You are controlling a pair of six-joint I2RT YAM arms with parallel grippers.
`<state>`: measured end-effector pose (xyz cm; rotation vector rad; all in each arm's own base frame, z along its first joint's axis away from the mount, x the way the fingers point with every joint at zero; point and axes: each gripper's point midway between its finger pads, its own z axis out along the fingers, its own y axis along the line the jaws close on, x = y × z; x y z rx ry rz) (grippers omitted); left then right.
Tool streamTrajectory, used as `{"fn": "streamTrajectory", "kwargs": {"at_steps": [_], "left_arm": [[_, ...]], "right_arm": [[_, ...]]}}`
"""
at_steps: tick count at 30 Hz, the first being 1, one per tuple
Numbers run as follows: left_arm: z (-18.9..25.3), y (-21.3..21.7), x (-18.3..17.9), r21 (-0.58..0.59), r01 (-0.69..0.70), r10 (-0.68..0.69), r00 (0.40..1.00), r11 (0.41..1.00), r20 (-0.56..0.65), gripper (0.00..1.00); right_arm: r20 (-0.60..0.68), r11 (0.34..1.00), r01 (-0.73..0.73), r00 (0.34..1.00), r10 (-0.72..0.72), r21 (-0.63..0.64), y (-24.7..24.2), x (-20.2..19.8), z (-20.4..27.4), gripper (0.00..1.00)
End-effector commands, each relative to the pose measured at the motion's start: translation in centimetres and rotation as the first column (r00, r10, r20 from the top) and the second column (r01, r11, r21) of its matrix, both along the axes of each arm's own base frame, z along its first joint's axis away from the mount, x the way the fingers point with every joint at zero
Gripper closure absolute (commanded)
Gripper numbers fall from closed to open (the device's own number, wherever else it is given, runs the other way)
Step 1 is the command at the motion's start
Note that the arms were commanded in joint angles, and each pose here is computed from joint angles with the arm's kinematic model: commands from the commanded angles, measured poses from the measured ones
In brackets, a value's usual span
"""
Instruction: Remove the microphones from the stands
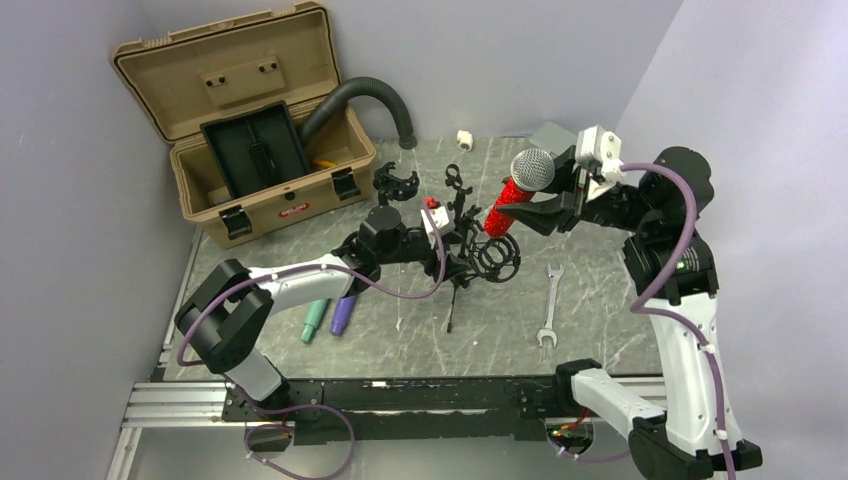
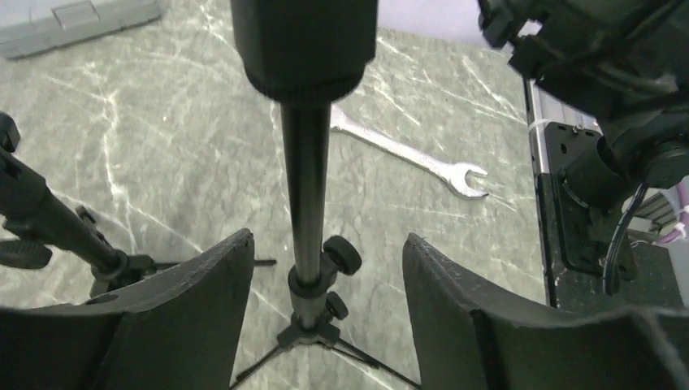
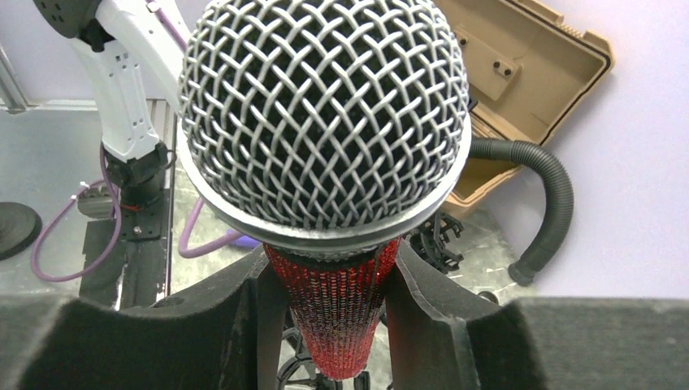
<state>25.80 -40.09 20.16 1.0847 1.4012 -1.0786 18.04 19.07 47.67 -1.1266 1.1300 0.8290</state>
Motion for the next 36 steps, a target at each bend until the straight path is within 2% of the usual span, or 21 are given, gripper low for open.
{"fn": "streamTrajectory", "kwargs": {"at_steps": [1, 4, 5, 18, 27, 36], "left_arm": [[2.8, 0.8, -0.4, 0.01, 0.005, -0.006, 0.995, 1.0, 0.095, 0.22], [4.0, 1.6, -0.3, 0.01, -0.014, 0.012, 0.991, 1.0, 0.13, 0.02], [4.5, 1.9, -0.3, 0.013, -0.016, 0.014, 0.989, 1.0, 0.144, 0.01], [7.9, 6.6, -0.1, 0.12, -0.134, 0.088, 0.939, 0.984, 0.331, 0.0], [14.4, 9.9, 0.1, 0.114, -0.187, 0.147, 0.946, 0.976, 0.29, 0.01], [21.9, 10.6, -2.3, 0.058, -0.124, 0.102, 0.949, 0.991, 0.298, 0.01]], "right_arm": [[0.032, 1.0, -0.016, 0.999, 0.016, 0.015, 0.3, 0.4, 1.0, 1.0], [0.024, 1.0, -0.022, 0.999, 0.022, 0.02, 0.4, 0.8, 1.3, 1.0], [0.021, 1.0, -0.021, 1.0, 0.021, 0.019, 0.4, 1.0, 1.4, 1.0], [0.002, 1.0, -0.009, 1.0, 0.009, 0.025, 0.9, 3.8, 2.8, 1.0], [0.006, 0.999, -0.016, 1.0, 0.016, 0.033, 1.2, 4.9, 3.8, 1.0], [-0.046, 0.995, -0.054, 0.997, 0.058, 0.083, 1.9, 5.9, 4.3, 1.0]]}}
